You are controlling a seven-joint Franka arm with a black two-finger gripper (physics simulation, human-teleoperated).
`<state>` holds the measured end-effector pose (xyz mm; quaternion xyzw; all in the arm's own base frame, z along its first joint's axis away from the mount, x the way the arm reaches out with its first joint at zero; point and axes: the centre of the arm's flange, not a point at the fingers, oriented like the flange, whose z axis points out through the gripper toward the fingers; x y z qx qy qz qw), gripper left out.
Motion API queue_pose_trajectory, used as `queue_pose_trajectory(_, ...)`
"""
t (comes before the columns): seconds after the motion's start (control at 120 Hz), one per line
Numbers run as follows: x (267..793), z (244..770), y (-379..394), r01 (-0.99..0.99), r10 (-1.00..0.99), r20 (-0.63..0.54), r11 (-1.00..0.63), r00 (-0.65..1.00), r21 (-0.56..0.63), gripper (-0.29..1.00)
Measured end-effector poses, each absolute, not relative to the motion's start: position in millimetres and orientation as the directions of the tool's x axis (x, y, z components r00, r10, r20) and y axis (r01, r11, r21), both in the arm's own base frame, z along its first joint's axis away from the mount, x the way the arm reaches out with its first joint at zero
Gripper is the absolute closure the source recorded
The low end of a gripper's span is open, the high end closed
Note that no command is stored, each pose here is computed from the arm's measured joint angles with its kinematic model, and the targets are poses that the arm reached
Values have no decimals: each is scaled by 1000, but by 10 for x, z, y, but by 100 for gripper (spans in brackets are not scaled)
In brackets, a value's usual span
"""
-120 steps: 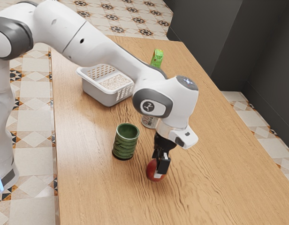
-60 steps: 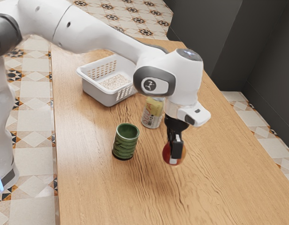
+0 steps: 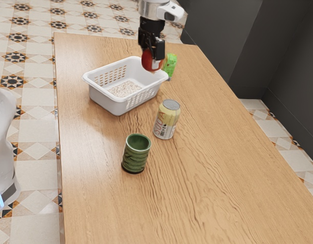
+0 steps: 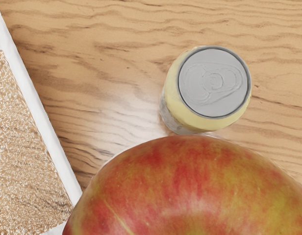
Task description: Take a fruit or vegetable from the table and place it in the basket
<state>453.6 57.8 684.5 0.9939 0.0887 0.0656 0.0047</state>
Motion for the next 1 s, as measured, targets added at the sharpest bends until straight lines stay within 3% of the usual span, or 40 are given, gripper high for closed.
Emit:
queue_pose_trajectory(0.217, 4372, 6385, 1735, 354, 354, 4, -935, 935, 17, 46)
queue_pose_trajectory(0.7, 4613, 5634, 2450, 449, 449, -93, -893, 889, -18, 46)
queue_pose_trajectory(0.817, 4631, 5628, 2470, 445, 444, -83, -895, 892, -3, 21)
queue_pose_trajectory(1.0, 4670, 5655, 2468, 430, 428, -54, -903, 902, 15, 6)
